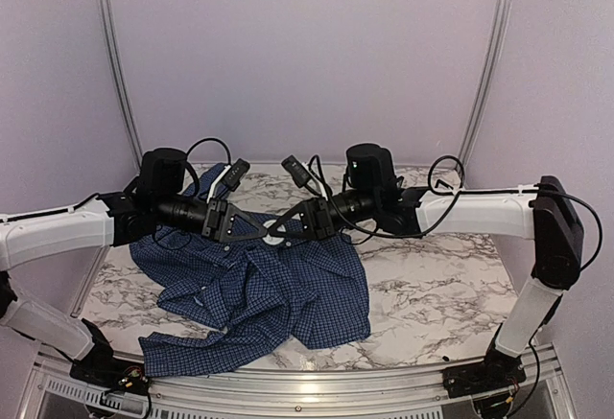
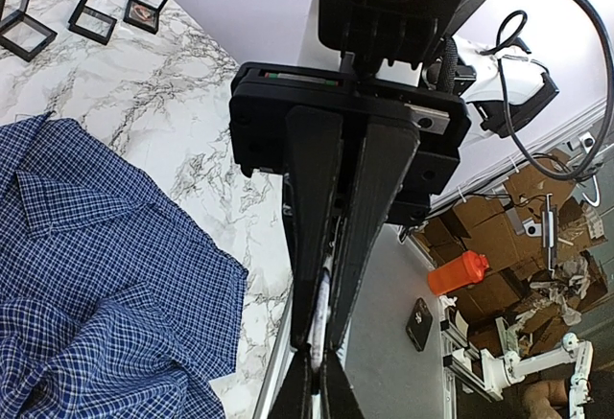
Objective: Remove the brooch from the garment
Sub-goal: Close the brooch securely.
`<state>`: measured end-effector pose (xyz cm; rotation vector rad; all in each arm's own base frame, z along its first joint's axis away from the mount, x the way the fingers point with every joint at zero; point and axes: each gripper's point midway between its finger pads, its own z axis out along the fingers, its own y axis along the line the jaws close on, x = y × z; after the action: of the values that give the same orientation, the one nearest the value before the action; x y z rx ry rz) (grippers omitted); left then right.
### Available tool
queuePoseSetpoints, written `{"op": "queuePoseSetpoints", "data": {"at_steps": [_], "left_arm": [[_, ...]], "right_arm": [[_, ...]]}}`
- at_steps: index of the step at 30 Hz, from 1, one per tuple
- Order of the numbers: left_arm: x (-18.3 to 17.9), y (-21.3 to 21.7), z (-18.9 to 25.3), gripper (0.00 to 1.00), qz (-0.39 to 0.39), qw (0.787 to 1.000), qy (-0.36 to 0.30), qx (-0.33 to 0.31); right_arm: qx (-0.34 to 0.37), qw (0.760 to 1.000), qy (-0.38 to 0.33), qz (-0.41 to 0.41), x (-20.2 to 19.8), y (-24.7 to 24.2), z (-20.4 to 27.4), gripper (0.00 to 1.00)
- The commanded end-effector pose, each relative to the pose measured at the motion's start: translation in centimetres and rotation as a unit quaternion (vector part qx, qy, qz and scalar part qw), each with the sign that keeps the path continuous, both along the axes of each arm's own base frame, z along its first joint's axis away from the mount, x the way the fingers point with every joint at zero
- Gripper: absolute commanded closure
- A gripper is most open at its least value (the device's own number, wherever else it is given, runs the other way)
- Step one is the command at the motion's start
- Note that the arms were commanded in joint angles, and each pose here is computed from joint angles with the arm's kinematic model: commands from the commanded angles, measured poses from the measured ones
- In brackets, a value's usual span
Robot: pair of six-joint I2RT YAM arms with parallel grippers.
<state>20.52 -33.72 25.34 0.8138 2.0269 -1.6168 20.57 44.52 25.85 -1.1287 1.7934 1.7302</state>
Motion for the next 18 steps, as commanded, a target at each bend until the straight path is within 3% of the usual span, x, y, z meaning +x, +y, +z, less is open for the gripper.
{"op": "queuePoseSetpoints", "data": {"at_steps": [1,18], "left_arm": [[-1.6,-0.4,1.4,1.00,-0.032,0.999,-0.017,-0.026],[-2.2,-0.4,1.5,1.00,-0.055,0.998,-0.012,-0.026]], "right_arm": [[0.016,0.999,-0.039,-0.023,0.7,1.8,1.4,0.97],[0.024,0.999,-0.049,0.003,-0.4,1.3,1.8,0.98]]}}
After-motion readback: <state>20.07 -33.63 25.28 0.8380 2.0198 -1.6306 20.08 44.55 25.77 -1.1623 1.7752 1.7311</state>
